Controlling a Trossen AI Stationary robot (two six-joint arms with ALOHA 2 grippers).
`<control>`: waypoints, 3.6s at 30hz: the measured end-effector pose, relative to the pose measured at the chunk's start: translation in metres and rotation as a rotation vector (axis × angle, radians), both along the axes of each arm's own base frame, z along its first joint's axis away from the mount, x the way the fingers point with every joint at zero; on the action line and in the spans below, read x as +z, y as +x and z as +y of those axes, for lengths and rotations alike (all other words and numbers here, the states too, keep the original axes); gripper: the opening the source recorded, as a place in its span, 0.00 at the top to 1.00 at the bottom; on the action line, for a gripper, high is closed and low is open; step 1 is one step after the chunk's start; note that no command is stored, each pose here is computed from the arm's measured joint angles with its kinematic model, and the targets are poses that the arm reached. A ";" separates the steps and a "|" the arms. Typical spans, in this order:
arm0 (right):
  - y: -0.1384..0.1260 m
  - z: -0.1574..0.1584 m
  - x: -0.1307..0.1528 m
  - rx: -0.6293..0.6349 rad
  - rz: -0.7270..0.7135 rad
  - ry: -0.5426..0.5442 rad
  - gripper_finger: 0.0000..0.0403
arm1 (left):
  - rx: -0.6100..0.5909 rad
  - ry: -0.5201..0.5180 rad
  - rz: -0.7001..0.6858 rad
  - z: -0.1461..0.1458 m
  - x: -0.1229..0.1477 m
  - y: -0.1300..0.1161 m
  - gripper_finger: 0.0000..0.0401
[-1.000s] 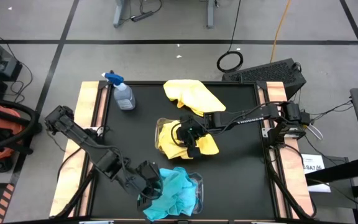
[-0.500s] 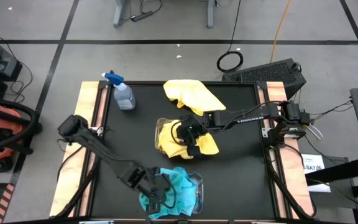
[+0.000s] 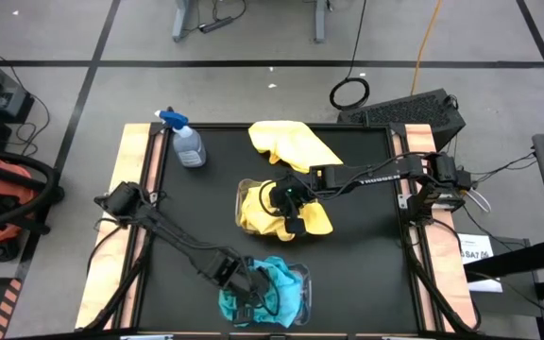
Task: Sort microfiber towel by color & place in baskets
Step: Put the yellow microfiber cloth into the top transparent bin
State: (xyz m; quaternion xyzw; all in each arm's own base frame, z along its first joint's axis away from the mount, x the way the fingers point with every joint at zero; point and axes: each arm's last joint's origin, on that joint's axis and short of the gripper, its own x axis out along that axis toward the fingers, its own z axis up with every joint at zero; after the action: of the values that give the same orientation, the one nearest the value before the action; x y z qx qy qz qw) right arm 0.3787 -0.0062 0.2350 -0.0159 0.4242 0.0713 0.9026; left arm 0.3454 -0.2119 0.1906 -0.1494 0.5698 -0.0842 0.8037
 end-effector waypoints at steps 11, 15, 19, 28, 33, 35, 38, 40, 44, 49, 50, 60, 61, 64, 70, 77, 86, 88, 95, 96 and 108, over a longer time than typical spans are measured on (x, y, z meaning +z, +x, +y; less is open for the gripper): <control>0.001 0.000 -0.005 -0.024 0.017 0.016 0.99 | 0.049 -0.074 -0.077 0.015 0.047 -0.011 0.76; 0.001 0.000 -0.003 -0.034 0.008 0.027 0.99 | 0.088 -0.149 -0.151 0.022 0.084 -0.024 0.66; -0.005 0.001 0.013 -0.036 -0.037 0.033 1.00 | 0.109 -0.202 -0.223 0.027 0.114 -0.040 0.59; -0.038 0.001 0.080 -0.043 -0.253 0.046 1.00 | 0.130 -0.222 -0.373 0.034 0.157 -0.071 0.57; -0.066 -0.003 0.125 -0.072 -0.432 0.046 1.00 | 0.134 -0.206 -0.421 0.037 0.168 -0.079 0.57; -0.077 -0.006 0.140 -0.101 -0.497 0.043 1.00 | 0.134 -0.195 -0.438 0.039 0.170 -0.081 0.57; -0.093 -0.013 0.157 -0.164 -0.572 0.012 1.00 | 0.146 -0.173 -0.444 0.041 0.171 -0.082 0.57; -0.103 -0.018 0.166 -0.212 -0.610 -0.012 1.00 | 0.142 -0.151 -0.449 0.041 0.170 -0.082 0.57; -0.117 -0.033 0.176 -0.308 -0.647 -0.057 1.00 | 0.140 -0.127 -0.471 0.042 0.171 -0.082 0.57; -0.122 -0.057 0.174 -0.395 -0.624 -0.050 1.00 | 0.134 -0.091 -0.494 0.043 0.171 -0.082 0.57; -0.123 -0.061 0.173 -0.396 -0.619 -0.043 1.00 | 0.133 -0.090 -0.495 0.043 0.171 -0.082 0.57; -0.116 -0.069 0.159 -0.217 -0.536 0.128 1.00 | 0.132 -0.088 -0.492 0.043 0.171 -0.082 0.57; -0.115 -0.066 0.158 -0.192 -0.523 0.145 1.00 | 0.131 -0.087 -0.492 0.043 0.171 -0.082 0.57; -0.114 -0.057 0.155 -0.131 -0.488 0.184 1.00 | 0.128 -0.085 -0.493 0.043 0.171 -0.082 0.57; -0.096 -0.038 0.128 -0.065 -0.312 0.200 1.00 | 0.109 -0.066 -0.503 0.044 0.171 -0.081 0.57; -0.048 -0.024 0.069 -0.024 -0.094 0.202 1.00 | 0.103 -0.056 -0.508 0.046 0.171 -0.080 0.57; -0.018 -0.022 -0.011 -0.029 0.221 0.255 0.96 | 0.103 -0.059 -0.507 0.045 0.171 -0.080 0.57; -0.018 -0.020 -0.018 -0.019 0.267 0.280 0.92 | 0.102 -0.060 -0.507 0.045 0.171 -0.080 0.57; -0.028 -0.013 0.003 0.005 0.230 0.284 0.62 | 0.100 -0.062 -0.506 0.045 0.171 -0.080 0.57; -0.032 -0.013 0.011 0.006 0.207 0.285 0.57 | 0.100 -0.062 -0.506 0.045 0.171 -0.080 0.57; -0.090 -0.029 0.100 -0.136 -0.093 0.080 0.26 | 0.106 -0.058 -0.503 0.047 0.171 -0.079 0.57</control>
State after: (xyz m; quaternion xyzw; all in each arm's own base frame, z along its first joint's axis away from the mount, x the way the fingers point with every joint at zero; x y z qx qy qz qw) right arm 0.2892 -0.0357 0.3350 0.0457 0.3789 0.0261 0.9240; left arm 0.2661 -0.1650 0.3614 -0.1763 0.3409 -0.0929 0.9187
